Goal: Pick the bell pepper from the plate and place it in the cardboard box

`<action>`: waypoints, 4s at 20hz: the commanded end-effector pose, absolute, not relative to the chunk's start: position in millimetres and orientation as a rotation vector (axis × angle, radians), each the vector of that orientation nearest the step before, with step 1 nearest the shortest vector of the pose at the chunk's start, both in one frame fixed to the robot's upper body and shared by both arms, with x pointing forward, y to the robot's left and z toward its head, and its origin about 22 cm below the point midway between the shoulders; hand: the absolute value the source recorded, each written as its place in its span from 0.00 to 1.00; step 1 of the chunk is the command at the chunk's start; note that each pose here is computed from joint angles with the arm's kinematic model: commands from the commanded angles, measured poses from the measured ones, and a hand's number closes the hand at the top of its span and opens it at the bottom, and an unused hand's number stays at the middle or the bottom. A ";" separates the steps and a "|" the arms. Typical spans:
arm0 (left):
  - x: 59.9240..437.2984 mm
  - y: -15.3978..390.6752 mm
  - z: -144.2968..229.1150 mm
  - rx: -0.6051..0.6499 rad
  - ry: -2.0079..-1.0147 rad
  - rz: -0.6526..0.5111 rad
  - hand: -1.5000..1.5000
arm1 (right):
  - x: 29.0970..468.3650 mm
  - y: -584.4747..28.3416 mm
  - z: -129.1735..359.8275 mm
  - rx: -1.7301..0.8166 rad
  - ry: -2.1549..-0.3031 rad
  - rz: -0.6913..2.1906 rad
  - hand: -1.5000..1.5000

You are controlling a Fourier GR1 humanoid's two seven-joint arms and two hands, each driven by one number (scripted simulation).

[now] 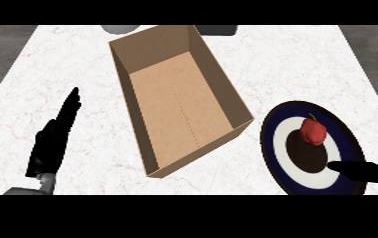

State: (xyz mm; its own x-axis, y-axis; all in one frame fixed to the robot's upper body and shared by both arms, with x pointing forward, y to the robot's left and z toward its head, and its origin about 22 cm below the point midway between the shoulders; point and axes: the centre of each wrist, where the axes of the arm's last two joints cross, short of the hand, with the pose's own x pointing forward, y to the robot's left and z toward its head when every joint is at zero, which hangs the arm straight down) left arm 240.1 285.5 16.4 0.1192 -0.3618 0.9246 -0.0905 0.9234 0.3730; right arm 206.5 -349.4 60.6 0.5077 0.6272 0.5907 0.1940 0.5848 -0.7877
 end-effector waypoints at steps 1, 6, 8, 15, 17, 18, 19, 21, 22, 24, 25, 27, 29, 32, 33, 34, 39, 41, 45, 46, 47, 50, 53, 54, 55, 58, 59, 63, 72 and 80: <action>238.5 289.6 11.4 0.380 -1.441 -0.204 0.50 | 226.7 -320.3 87.8 -0.931 -0.912 0.370 0.00; 235.2 296.7 6.3 0.392 -1.448 -0.188 0.50 | 236.2 -302.5 69.4 -0.943 -0.847 0.321 0.00; 232.2 299.2 10.2 0.387 -1.451 -0.201 0.50 | 235.0 -315.3 76.5 -0.948 -0.848 0.316 0.00; 228.1 292.7 17.7 0.390 -1.446 -0.205 0.50 | 245.2 -312.9 57.7 -0.937 -0.775 0.335 0.00; 239.1 291.4 15.8 0.391 -1.444 -0.198 0.50 | 227.4 -299.8 34.3 -0.928 -0.766 0.337 0.00; 236.8 278.1 1.7 0.371 -1.442 -0.205 0.50 | 231.1 -302.8 61.7 -0.933 -0.761 0.341 0.00; 228.2 292.7 24.6 0.389 -1.458 -0.197 0.50 | 248.3 -296.7 44.4 -0.936 -0.778 0.326 0.00; 229.6 303.6 -7.1 0.389 -1.452 -0.206 0.50 | 244.4 -306.1 57.8 -0.939 -0.766 0.332 0.00; 240.5 290.4 32.8 0.378 -1.456 -0.195 0.50 | 254.2 -283.7 53.9 -0.939 -0.777 0.336 0.00; 255.7 281.5 16.1 0.388 -1.463 -0.197 0.50 | 252.9 -297.2 40.9 -0.937 -0.791 0.326 0.00; 228.8 295.2 6.3 0.382 -1.451 -0.210 0.50 | 246.5 -281.8 52.0 -0.943 -0.785 0.325 0.00; 234.0 294.3 2.8 0.371 -1.456 -0.210 0.50 | 251.6 -281.6 21.9 -0.946 -0.793 0.311 0.00; 235.3 281.7 12.1 0.376 -1.440 -0.203 0.50 | 242.1 -302.8 29.9 -0.945 -0.791 0.319 0.00; 244.7 311.1 0.6 0.385 -1.447 -0.191 0.50 | 245.4 -310.5 22.9 -0.947 -0.788 0.305 0.00; 258.8 306.2 12.1 0.378 -1.471 -0.199 0.50 | 262.0 -308.3 33.3 -0.952 -0.788 0.314 0.00; 249.4 285.4 -16.6 0.387 -1.442 -0.196 0.50 | 241.3 -290.0 10.0 -0.951 -0.800 0.301 0.00; 243.1 286.4 2.3 0.386 -1.450 -0.208 0.50 | 253.8 -292.3 20.8 -0.942 -0.787 0.322 0.00; 241.4 287.1 -0.9 0.364 -1.446 -0.209 0.50 | 251.8 -276.1 9.7 -0.939 -0.784 0.308 0.00; 235.4 303.3 9.8 0.394 -1.448 -0.203 0.50 | 254.1 -281.7 10.6 -0.926 -0.766 0.341 0.00; 232.5 275.3 10.1 0.394 -1.455 -0.198 0.50 | 251.5 -291.2 -2.1 -0.941 -0.764 0.347 0.00; 231.8 282.2 15.5 0.387 -1.442 -0.200 0.50 | 274.1 -281.4 4.1 -0.946 -0.777 0.347 0.00; 236.4 294.0 10.8 0.376 -1.444 -0.206 0.50 | 275.0 -304.9 -18.6 -0.891 -0.763 0.340 0.00; 240.8 287.3 15.4 0.391 -1.454 -0.192 0.50 | 264.9 -313.6 -12.4 -0.870 -0.794 0.332 1.00; 242.7 280.4 5.7 0.393 -1.445 -0.206 0.50 | 245.6 -280.5 -23.0 -0.887 -0.796 0.337 1.00; 239.9 285.7 12.4 0.385 -1.452 -0.202 0.50 | 265.0 -291.5 -20.5 -0.956 -0.796 0.382 1.00; 238.4 284.2 17.0 0.385 -1.449 -0.210 0.50 | 264.2 -311.4 -25.5 -1.133 -0.778 0.370 1.00; 231.8 278.7 25.5 0.395 -1.458 -0.197 0.50 | 260.5 -296.7 -10.0 -1.156 -0.787 0.353 1.00; 237.9 277.8 13.7 0.380 -1.437 -0.198 0.50 | 250.3 -261.2 -5.8 -1.147 -0.849 0.553 1.00; 241.2 291.5 14.2 0.383 -1.447 -0.198 0.50 | 219.4 -202.9 2.2 -1.113 -0.952 0.959 1.00; 249.3 289.3 2.6 0.394 -1.449 -0.190 0.50 | 196.1 -186.7 69.7 -1.189 -1.111 0.850 1.00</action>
